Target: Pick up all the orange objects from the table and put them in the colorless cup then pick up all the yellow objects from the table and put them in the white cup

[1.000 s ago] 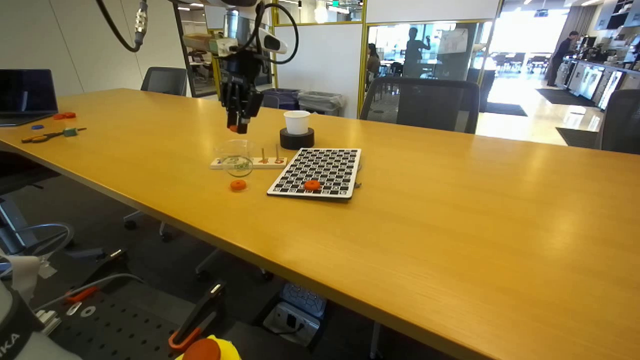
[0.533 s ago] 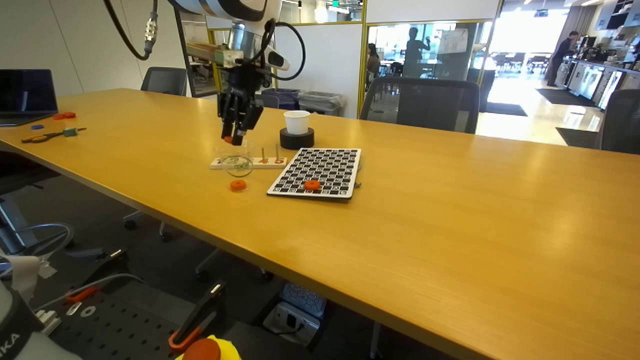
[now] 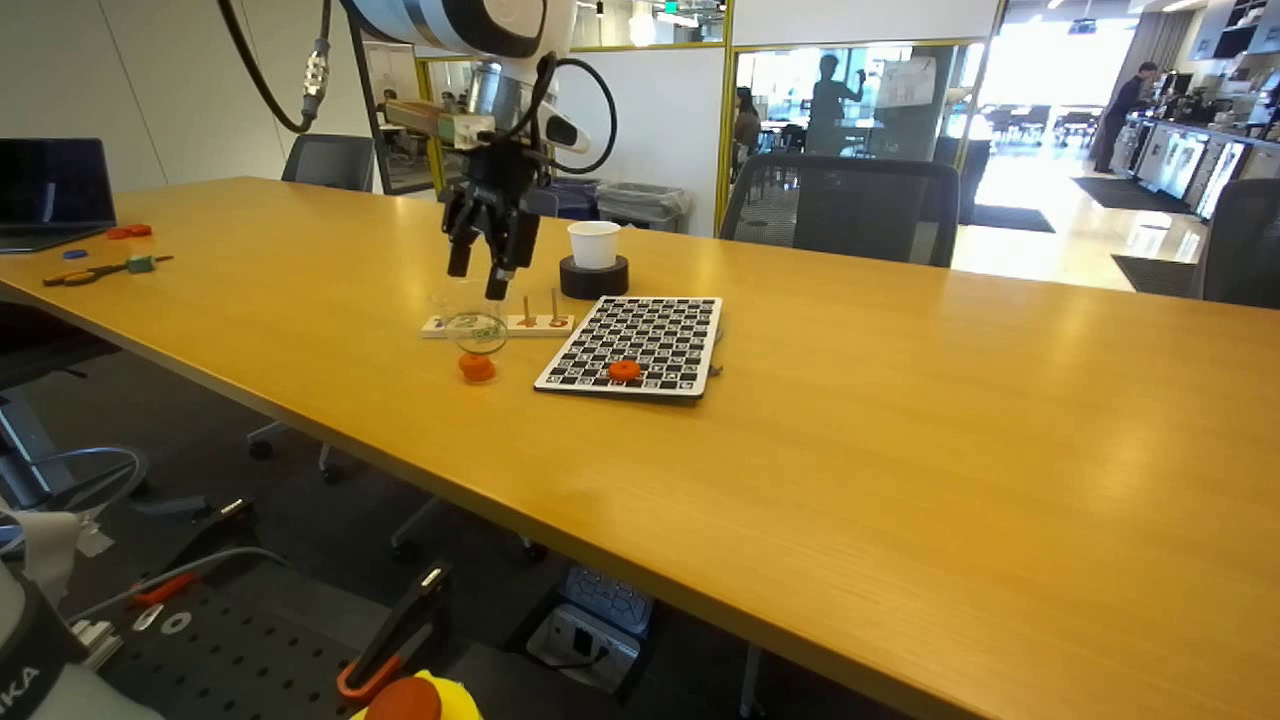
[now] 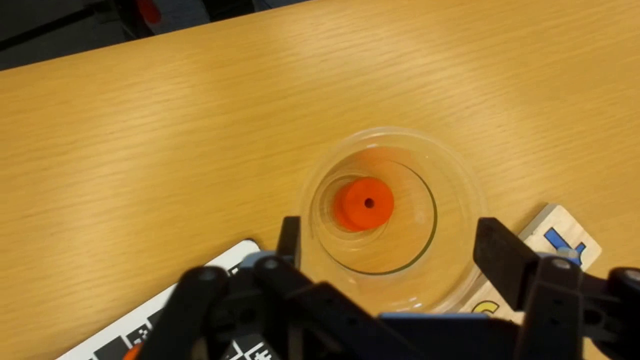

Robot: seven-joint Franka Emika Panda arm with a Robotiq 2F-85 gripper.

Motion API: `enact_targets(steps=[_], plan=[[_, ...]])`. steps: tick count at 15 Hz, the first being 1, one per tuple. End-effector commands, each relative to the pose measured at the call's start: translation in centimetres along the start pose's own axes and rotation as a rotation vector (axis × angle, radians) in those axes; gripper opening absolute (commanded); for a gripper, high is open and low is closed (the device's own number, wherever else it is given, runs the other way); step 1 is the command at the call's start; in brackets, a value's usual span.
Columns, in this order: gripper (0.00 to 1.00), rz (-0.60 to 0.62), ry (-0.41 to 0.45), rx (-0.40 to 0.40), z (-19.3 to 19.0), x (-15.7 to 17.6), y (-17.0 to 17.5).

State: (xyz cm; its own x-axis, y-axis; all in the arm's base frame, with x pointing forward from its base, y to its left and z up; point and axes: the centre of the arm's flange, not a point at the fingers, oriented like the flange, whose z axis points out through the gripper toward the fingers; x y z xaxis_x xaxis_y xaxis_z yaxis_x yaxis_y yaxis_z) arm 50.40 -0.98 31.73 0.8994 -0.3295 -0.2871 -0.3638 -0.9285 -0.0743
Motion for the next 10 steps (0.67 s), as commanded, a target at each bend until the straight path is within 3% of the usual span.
enact_targets(steps=[1, 5, 10], plan=[[1.0, 0.075, 0.109, 0.05, -2.5, -0.9, 2.2], [1.0, 0.215, 0.228, 0.082, -2.8, -0.6, 5.6], [1.0, 0.36, 0.361, 0.061, 0.6, 1.0, 6.9]])
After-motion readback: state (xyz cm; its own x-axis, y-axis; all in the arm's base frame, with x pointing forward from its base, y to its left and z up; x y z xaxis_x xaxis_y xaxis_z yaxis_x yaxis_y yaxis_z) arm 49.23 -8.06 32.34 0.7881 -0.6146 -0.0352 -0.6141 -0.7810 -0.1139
